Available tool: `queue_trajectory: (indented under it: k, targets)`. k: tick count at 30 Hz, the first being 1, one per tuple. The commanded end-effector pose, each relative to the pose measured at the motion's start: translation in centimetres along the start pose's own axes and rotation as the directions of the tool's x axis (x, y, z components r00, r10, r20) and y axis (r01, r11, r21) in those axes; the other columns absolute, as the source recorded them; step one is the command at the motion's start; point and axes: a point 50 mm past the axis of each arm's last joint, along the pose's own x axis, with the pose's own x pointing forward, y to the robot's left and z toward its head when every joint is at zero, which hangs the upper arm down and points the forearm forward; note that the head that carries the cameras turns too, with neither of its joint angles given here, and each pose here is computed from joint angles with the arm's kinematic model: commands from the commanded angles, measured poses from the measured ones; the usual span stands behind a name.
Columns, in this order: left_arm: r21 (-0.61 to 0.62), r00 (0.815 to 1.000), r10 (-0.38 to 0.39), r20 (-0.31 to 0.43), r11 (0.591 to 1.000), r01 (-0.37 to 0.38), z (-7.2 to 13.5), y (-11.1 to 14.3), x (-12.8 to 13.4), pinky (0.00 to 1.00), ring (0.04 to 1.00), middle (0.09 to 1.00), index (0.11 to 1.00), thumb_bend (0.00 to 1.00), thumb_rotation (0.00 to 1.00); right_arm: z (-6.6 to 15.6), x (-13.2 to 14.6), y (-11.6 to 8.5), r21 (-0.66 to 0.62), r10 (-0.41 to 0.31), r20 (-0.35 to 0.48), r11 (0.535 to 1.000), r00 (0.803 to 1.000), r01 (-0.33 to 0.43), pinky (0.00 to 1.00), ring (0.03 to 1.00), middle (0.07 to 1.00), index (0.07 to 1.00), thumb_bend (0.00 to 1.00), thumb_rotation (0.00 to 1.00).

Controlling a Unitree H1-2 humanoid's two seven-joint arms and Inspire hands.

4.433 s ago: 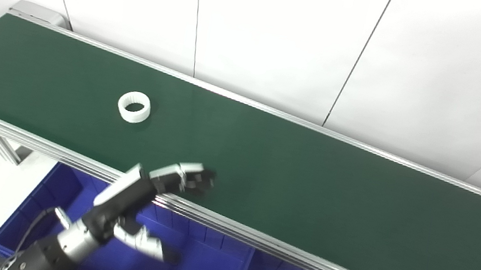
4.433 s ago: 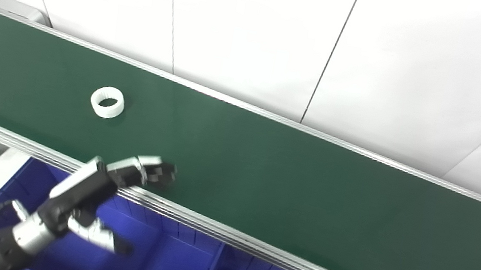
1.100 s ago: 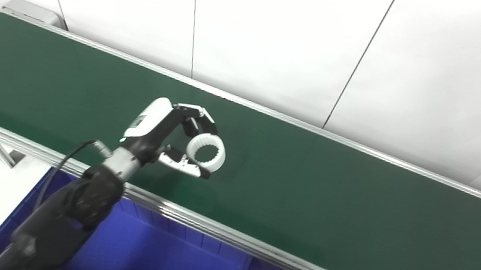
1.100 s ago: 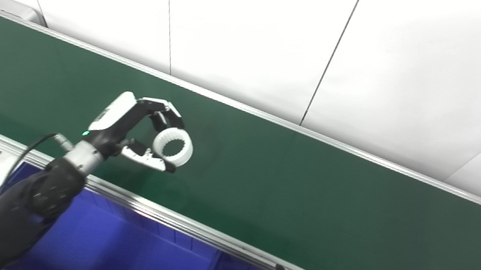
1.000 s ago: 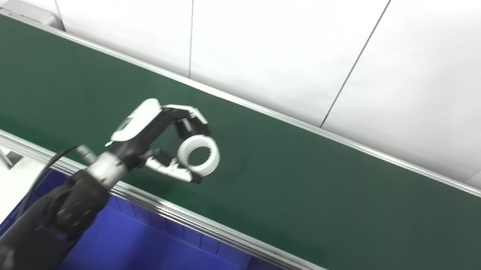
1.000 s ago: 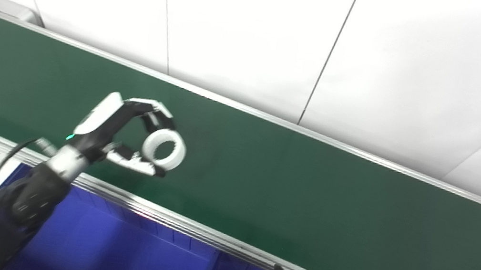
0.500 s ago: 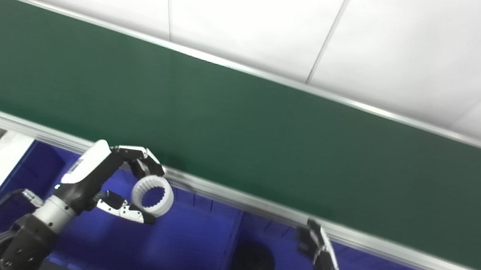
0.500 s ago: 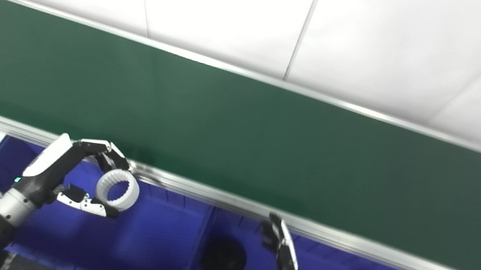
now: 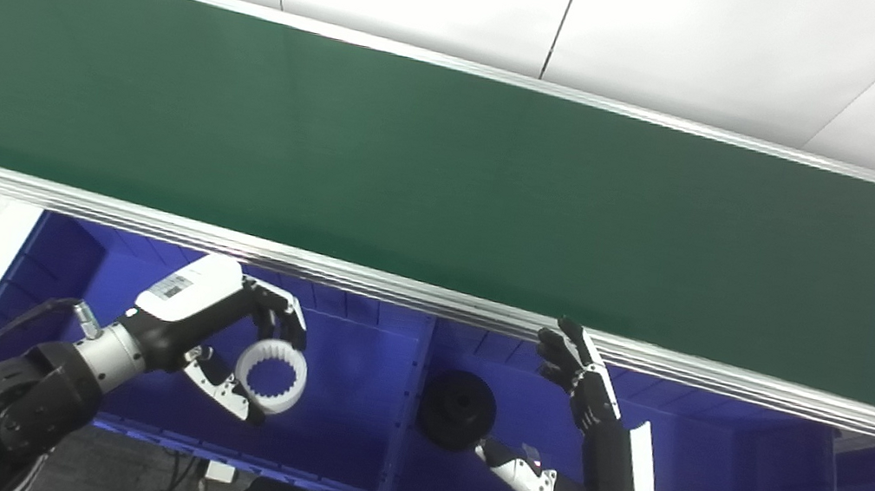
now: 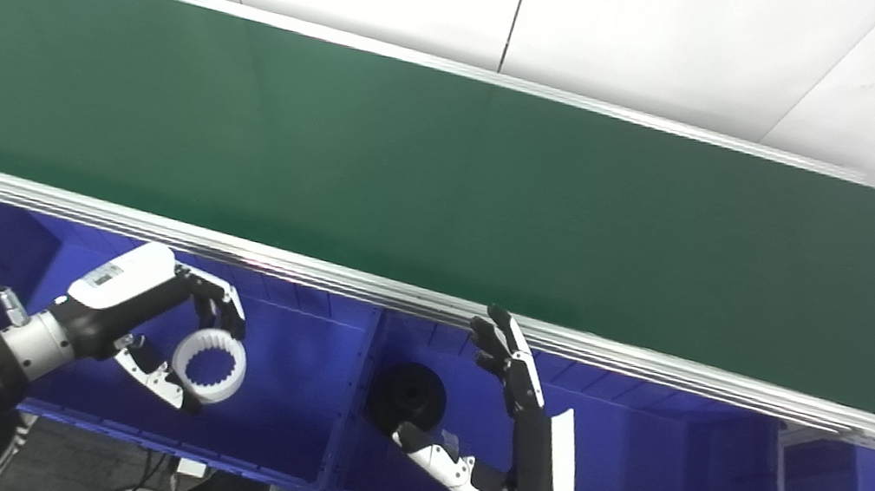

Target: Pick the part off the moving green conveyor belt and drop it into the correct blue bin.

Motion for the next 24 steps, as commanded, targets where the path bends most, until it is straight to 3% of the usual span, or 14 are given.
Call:
queue_trajectory:
  k: [1,2,4,5,7,9,12,16,19,22,24]
  targets:
    - [0.037,1.000,0.010,-0.010,0.999,-0.009,0.0,0.7,0.3,0.75,0.772,0.783,0.758,0.54,0.31,0.9,0.0,0.1,0.008,-0.013,0.029,1.000,0.999,0.013,0.79,0.828,0.839,0.904,0.83,0.44]
    - [0.036,1.000,0.008,-0.016,0.999,-0.008,0.0,0.7,0.3,0.80,0.812,0.827,0.821,0.54,0.37,0.9,0.0,0.1,0.007,-0.014,0.028,1.000,1.000,0.014,0.79,0.827,0.836,0.902,0.83,0.44]
    - [-0.117,0.997,0.071,-0.016,0.991,-0.072,0.5,0.7,0.6,0.77,0.853,0.891,0.896,0.51,0.45,0.9,0.0,0.1,-0.001,-0.024,0.008,1.000,1.000,0.024,0.79,0.827,0.837,0.900,0.84,0.43]
    - [-0.217,0.994,0.109,-0.011,0.970,-0.108,1.1,0.7,0.9,0.77,0.855,0.894,0.900,0.51,0.46,0.9,0.0,0.1,-0.003,-0.026,-0.003,1.000,1.000,0.026,0.79,0.827,0.837,0.900,0.84,0.43]
    - [-0.350,0.989,0.149,-0.002,0.926,-0.140,2.0,0.8,1.2,0.79,0.877,0.919,0.914,0.52,0.58,0.8,0.0,0.2,-0.002,-0.026,-0.019,1.000,0.999,0.026,0.79,0.831,0.843,0.900,0.84,0.43]
    - [-0.427,0.987,0.158,0.014,0.894,-0.138,2.8,0.8,1.5,0.80,0.890,0.925,0.917,0.61,0.67,0.9,0.0,0.2,-0.004,-0.023,-0.030,1.000,0.999,0.023,0.81,0.839,0.850,0.903,0.84,0.43]
    - [-0.500,0.987,0.146,0.060,0.861,-0.097,3.0,0.6,1.8,0.88,0.925,0.934,0.928,0.75,0.72,0.9,-0.1,0.3,-0.015,-0.022,-0.035,1.000,0.999,0.021,0.81,0.841,0.852,0.904,0.84,0.42]
    - [-0.637,0.979,0.182,0.086,0.766,-0.087,3.4,0.1,1.8,0.90,0.924,0.914,0.904,0.79,0.69,0.8,-0.3,0.4,-0.011,-0.017,-0.057,1.000,0.998,0.017,0.82,0.848,0.855,0.904,0.84,0.42]
    - [-0.671,0.973,0.207,0.106,0.737,-0.084,3.7,0.0,1.7,0.89,0.919,0.922,0.916,0.75,0.66,0.7,-0.4,0.5,-0.016,-0.009,-0.069,1.000,0.998,0.008,0.83,0.852,0.861,0.904,0.84,0.42]
    - [-0.714,0.968,0.226,0.111,0.696,-0.081,3.7,-0.2,1.8,0.88,0.925,0.933,0.901,0.74,0.51,0.6,-0.4,0.4,-0.033,-0.007,-0.081,0.999,0.997,0.004,0.81,0.853,0.862,0.908,0.84,0.43]
    - [-0.732,0.963,0.235,0.129,0.678,-0.067,3.3,-0.5,2.0,0.89,0.928,0.932,0.900,0.75,0.46,0.5,-0.4,0.4,-0.035,-0.005,-0.083,0.999,0.997,0.002,0.81,0.853,0.862,0.908,0.84,0.43]
